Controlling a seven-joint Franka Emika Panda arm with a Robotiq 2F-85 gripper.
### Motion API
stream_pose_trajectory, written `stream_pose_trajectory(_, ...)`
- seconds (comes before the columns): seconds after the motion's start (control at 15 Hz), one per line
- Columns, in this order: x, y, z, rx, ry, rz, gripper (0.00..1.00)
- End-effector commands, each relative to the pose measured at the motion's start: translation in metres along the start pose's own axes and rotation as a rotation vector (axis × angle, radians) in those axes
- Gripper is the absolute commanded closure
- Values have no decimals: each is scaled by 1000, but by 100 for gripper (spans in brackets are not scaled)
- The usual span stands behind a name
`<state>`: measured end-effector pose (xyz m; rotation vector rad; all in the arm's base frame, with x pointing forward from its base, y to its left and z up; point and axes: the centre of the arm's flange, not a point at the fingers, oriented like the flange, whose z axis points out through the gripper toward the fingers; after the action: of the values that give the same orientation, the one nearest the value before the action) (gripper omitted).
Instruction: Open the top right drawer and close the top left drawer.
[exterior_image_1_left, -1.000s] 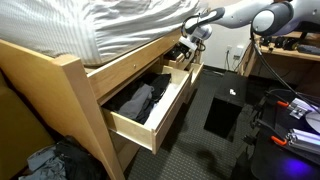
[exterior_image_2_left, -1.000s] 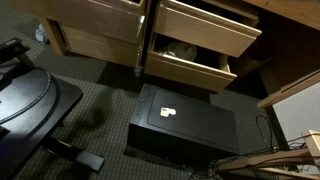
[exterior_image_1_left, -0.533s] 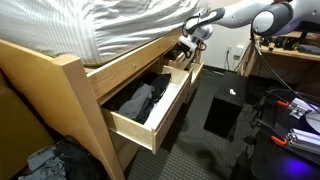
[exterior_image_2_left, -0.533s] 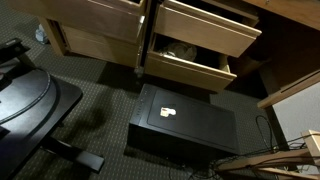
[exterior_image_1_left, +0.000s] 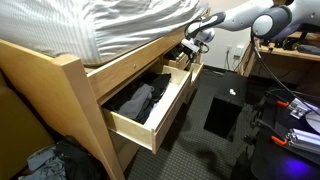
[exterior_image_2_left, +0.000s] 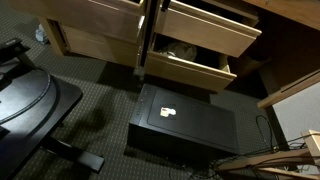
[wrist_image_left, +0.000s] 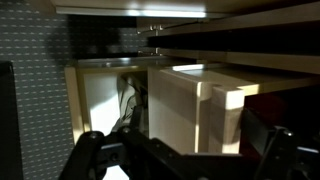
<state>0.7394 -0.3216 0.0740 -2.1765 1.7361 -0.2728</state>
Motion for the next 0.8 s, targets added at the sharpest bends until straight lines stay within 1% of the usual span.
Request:
stream_pose_trajectory(0.0,0,0,0,0,0,-1,0)
stream_pose_trajectory(0.13,1,0,4,7,0,4,0)
stream_pose_trajectory(0.2,3,-2,6,26,5,6,0)
stream_pose_trajectory(0.33,6,-7,9,112,49,-23,0)
stream_pose_trajectory(0.47,5,-17,14,178,77,-33,0)
stream_pose_trajectory(0.53,0,-11,-4,117,73,-19,0)
stream_pose_trajectory(0.73,-2,-13,-4,124,77,-23,0)
